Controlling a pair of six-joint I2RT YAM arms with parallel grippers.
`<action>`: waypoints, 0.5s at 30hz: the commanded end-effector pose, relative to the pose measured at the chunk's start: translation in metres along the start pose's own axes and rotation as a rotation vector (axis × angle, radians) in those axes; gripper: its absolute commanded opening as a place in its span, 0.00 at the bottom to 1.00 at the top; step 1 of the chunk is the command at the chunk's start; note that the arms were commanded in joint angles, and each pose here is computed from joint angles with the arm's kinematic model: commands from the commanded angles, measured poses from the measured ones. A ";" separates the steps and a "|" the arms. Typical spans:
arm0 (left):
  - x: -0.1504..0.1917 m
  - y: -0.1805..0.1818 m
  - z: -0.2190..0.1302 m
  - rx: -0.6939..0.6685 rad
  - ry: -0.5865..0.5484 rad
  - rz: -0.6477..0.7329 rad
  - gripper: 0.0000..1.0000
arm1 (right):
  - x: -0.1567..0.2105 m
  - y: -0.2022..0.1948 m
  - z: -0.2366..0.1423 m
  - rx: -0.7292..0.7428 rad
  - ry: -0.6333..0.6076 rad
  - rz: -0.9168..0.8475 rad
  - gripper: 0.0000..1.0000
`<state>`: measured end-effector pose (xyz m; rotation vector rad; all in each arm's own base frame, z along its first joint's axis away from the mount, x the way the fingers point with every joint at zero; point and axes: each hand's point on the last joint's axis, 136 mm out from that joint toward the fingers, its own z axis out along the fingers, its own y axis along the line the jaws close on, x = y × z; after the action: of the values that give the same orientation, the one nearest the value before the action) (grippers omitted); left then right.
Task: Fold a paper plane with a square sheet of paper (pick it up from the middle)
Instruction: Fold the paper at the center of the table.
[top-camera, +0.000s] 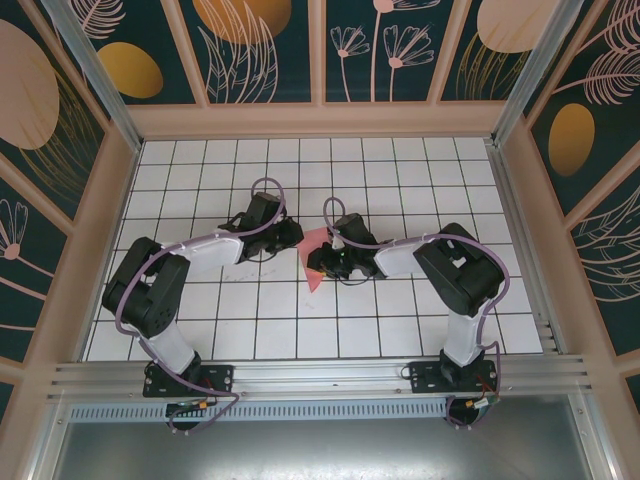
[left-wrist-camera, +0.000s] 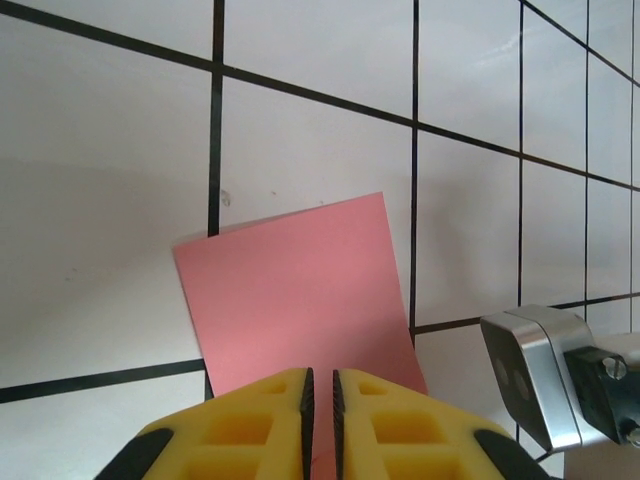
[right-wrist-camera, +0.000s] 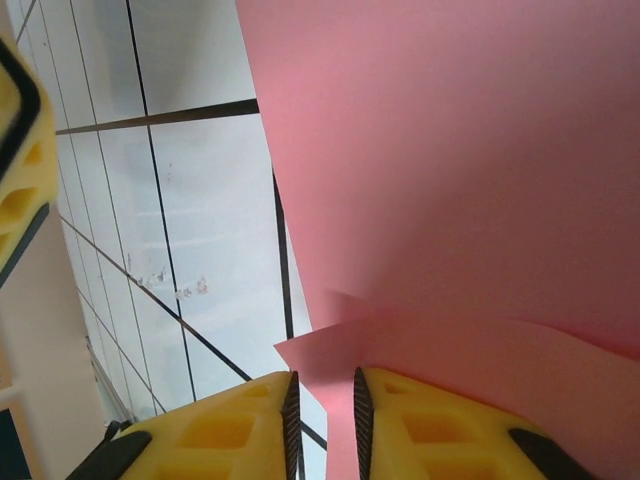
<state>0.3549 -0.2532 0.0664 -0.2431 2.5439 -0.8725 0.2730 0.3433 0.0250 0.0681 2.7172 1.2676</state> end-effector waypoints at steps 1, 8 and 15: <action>0.007 -0.008 -0.004 0.048 0.022 0.015 0.15 | 0.013 -0.030 0.004 0.108 0.025 0.013 0.22; 0.024 -0.011 0.000 0.075 0.067 0.017 0.07 | 0.014 -0.038 0.004 0.140 0.024 0.016 0.06; 0.043 -0.013 0.005 0.107 0.115 0.008 0.00 | 0.015 -0.043 0.003 0.164 0.031 0.013 0.00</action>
<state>0.3249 -0.2723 0.0545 -0.1656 2.5969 -0.9881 0.2729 0.3374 0.0180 0.0610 2.7334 1.2054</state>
